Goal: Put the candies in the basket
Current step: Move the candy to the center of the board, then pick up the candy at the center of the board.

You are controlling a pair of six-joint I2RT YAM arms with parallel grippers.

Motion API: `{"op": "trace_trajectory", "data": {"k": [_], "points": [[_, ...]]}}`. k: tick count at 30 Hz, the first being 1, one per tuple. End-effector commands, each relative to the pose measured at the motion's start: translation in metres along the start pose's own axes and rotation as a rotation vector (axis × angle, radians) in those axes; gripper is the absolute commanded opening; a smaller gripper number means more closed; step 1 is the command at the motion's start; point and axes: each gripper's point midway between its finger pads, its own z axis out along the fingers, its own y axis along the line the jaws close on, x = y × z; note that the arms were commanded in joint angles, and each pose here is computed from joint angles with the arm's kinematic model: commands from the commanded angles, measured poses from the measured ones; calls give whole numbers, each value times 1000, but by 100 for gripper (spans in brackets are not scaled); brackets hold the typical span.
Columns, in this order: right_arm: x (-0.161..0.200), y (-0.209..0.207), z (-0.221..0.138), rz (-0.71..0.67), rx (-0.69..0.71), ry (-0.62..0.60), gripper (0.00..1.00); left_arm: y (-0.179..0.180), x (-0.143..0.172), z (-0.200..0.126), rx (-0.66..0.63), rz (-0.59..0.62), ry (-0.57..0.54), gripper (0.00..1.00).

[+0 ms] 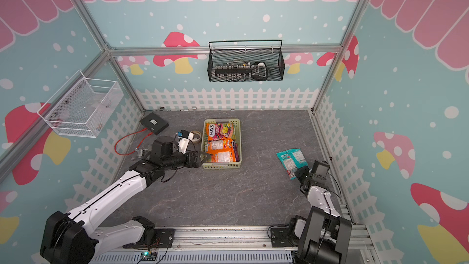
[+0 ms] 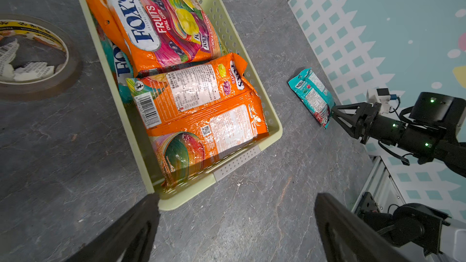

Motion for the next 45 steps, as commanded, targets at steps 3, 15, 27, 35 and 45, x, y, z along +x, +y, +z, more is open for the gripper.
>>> {"op": "trace_trajectory", "data": {"k": [3,15,27,35,45], "points": [[2,-9,6,56,13,5,38,-8,-11,3,30,59,-18,99],[13,-23,12,138,28,-4,38,-7,-11,1,31,72,-33,99],[-1,-2,9,108,-115,-97,0,-2,-12,-5,4,73,-56,99],[-58,64,-50,-80,-230,-255,0,5,-15,-7,-38,32,-78,99],[-85,170,-107,-322,-379,-265,0,9,-18,-1,-23,-31,-55,95]]}}
